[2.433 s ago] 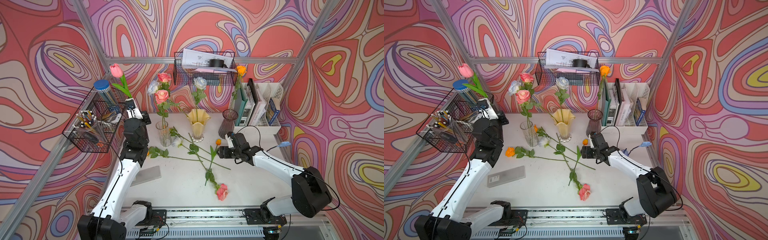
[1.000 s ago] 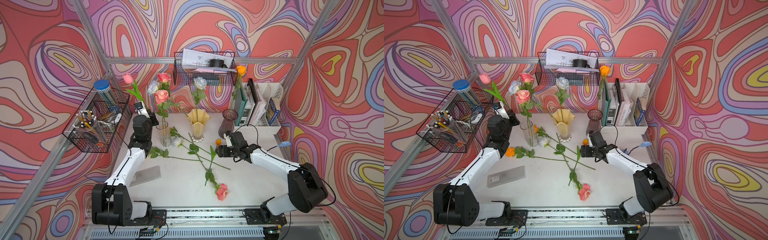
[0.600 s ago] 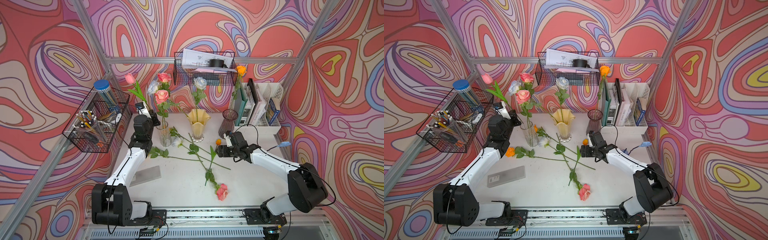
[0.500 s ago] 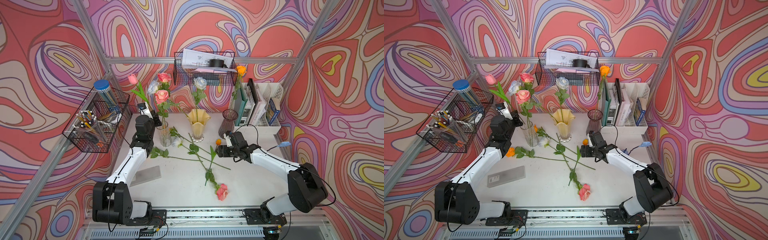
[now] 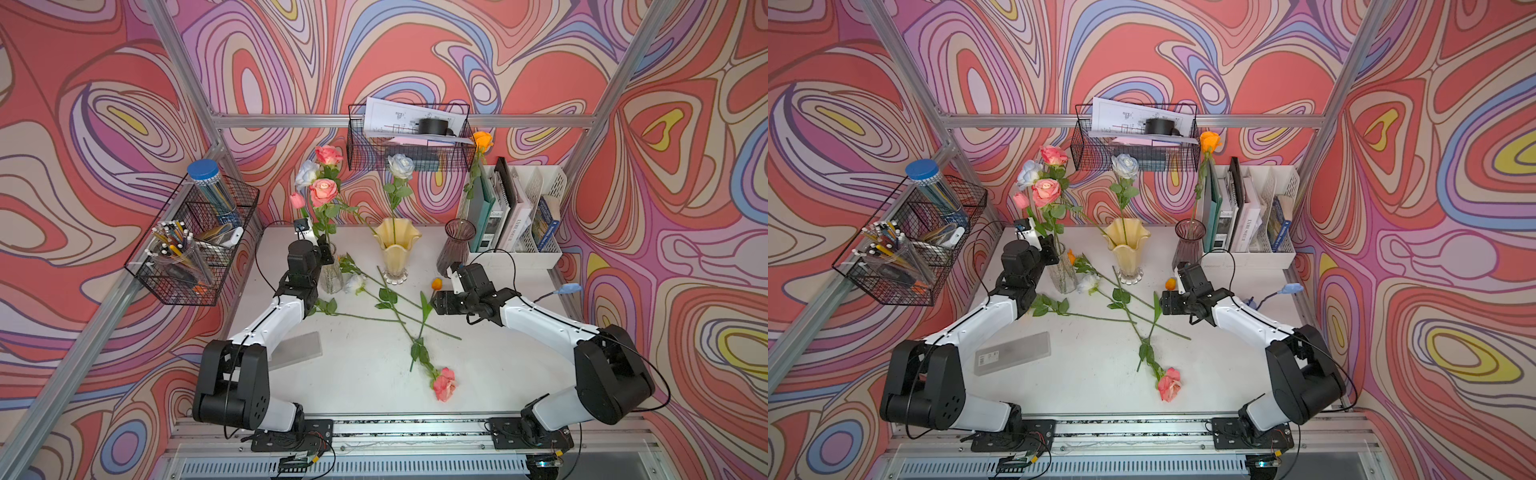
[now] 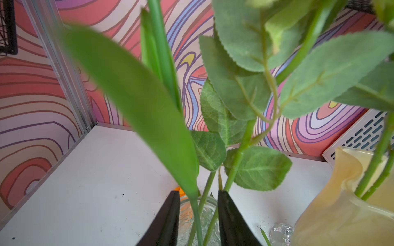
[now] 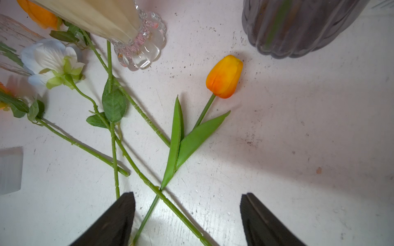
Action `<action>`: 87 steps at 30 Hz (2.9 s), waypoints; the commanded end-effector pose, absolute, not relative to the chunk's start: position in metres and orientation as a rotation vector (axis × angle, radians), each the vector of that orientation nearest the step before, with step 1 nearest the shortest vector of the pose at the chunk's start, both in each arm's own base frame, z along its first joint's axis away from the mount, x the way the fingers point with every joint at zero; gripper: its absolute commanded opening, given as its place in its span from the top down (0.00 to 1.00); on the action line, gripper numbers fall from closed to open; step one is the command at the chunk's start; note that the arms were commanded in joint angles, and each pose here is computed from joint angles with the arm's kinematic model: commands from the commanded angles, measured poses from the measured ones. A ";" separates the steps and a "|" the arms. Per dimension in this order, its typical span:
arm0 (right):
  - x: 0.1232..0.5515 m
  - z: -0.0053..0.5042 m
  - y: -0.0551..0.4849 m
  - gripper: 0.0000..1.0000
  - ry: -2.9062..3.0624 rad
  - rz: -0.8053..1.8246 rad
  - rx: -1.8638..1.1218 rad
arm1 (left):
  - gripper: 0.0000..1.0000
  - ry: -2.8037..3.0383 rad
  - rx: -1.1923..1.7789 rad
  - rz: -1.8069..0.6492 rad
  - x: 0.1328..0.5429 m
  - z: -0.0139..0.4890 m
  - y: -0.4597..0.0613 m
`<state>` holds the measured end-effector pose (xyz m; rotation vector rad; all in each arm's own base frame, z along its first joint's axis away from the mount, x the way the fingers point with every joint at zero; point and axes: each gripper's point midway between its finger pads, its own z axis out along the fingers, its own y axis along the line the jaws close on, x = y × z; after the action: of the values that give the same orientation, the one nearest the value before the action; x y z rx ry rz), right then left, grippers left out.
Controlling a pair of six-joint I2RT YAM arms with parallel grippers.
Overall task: Arrange the flowers in different vases according to their colors
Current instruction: Insert the flower into the vase, then adjust the flower in the vase.
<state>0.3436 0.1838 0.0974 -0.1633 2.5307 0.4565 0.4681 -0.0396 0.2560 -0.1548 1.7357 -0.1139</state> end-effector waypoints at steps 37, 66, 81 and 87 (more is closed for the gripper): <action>0.464 0.269 0.386 0.22 2.017 0.515 -0.691 | 0.24 1.684 -0.143 -0.040 0.305 0.369 -0.057; 0.495 0.292 0.392 0.81 1.906 0.438 -0.560 | 0.25 1.748 -0.066 -0.126 0.278 0.355 -0.064; 0.484 0.294 0.371 0.82 1.888 0.442 -0.459 | 0.25 1.763 -0.050 -0.117 0.280 0.350 -0.066; 0.471 0.282 0.363 0.81 1.902 0.465 -0.448 | 0.25 1.771 -0.049 -0.124 0.282 0.347 -0.068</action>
<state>0.4760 0.3646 0.2645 -0.4835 1.9476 0.4285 0.2812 -0.0649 0.3527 -0.0574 1.7569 -0.1124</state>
